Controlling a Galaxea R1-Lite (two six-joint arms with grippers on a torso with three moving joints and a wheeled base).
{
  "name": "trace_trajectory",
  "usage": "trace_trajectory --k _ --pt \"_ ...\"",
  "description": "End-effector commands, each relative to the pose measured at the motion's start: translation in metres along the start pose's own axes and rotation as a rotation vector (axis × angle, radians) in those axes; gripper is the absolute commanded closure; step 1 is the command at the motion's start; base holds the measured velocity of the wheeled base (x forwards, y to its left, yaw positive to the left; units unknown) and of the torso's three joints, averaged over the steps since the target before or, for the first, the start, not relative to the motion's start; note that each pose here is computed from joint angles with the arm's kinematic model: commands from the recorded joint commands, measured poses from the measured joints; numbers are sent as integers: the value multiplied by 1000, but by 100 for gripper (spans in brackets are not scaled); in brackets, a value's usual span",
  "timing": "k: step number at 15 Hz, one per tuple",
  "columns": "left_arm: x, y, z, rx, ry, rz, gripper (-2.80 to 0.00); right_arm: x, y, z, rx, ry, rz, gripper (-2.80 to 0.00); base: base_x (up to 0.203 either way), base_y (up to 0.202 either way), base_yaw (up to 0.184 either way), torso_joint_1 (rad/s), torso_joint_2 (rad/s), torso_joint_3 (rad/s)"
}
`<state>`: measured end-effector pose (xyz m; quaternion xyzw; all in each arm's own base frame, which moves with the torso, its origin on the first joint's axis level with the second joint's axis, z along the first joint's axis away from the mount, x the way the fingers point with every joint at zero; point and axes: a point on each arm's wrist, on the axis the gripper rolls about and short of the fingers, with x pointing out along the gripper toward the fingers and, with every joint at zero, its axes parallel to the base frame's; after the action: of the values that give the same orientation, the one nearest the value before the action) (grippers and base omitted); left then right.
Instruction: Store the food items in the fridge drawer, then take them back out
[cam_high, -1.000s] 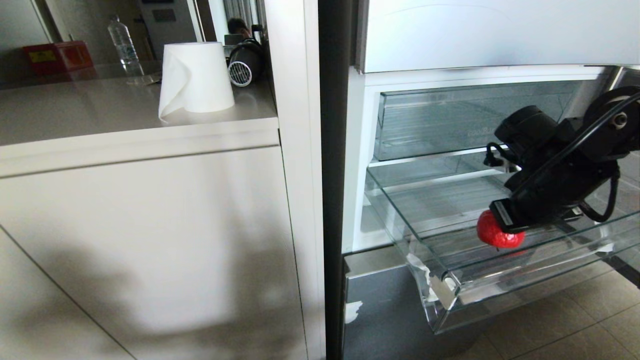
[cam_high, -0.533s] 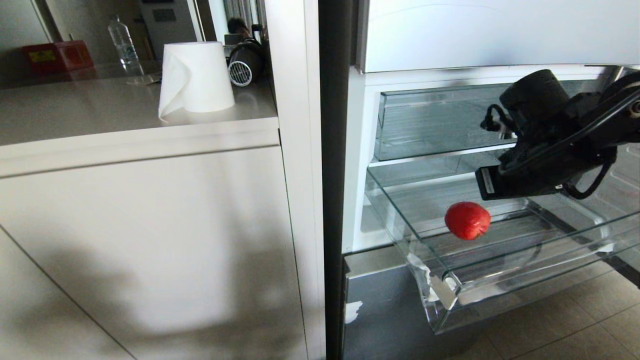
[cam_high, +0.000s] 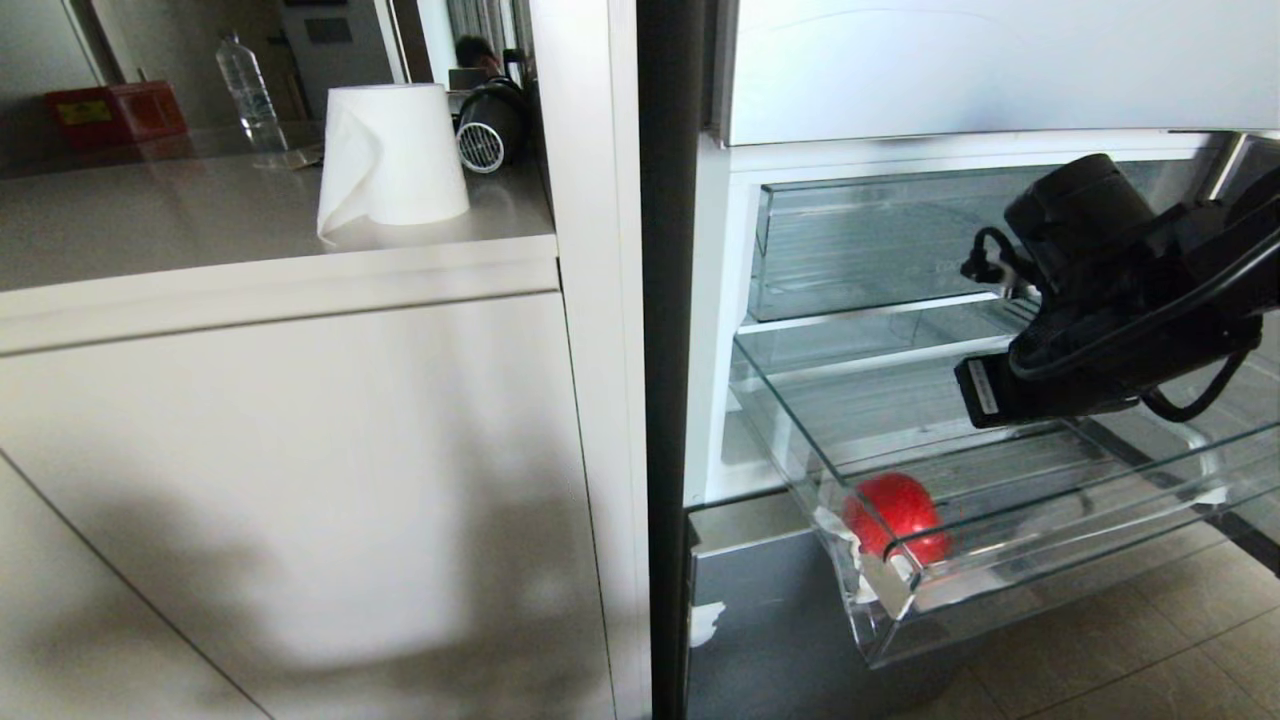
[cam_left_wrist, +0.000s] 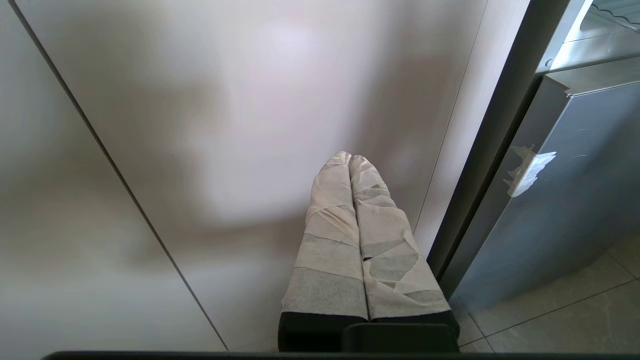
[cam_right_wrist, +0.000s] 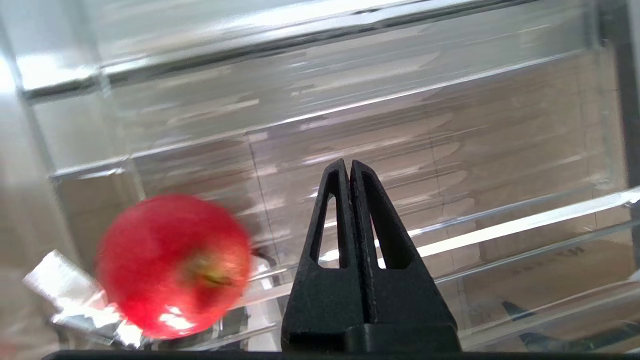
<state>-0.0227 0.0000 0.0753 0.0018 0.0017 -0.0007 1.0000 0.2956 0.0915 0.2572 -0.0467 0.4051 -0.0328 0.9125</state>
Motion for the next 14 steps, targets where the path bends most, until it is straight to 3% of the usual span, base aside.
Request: trace_trajectory --k 1,3,6,9,14 --pt "0 0 0 1 0 1 0 -3 6 -2 -19 2 15 0 0 0 0 0 0 0" --pt "0 0 0 1 0 0 0 -4 9 -4 -30 5 26 0 0 0 0 0 0 0" --pt "0 0 0 0 0 0 0 -6 22 -6 -49 25 138 0 0 0 0 0 0 0" --pt "0 0 0 -1 0 1 0 3 28 -8 -17 60 155 0 0 0 0 0 0 0" --pt "0 0 0 -1 0 1 0 3 32 -3 -28 142 228 0 0 0 0 0 0 0"
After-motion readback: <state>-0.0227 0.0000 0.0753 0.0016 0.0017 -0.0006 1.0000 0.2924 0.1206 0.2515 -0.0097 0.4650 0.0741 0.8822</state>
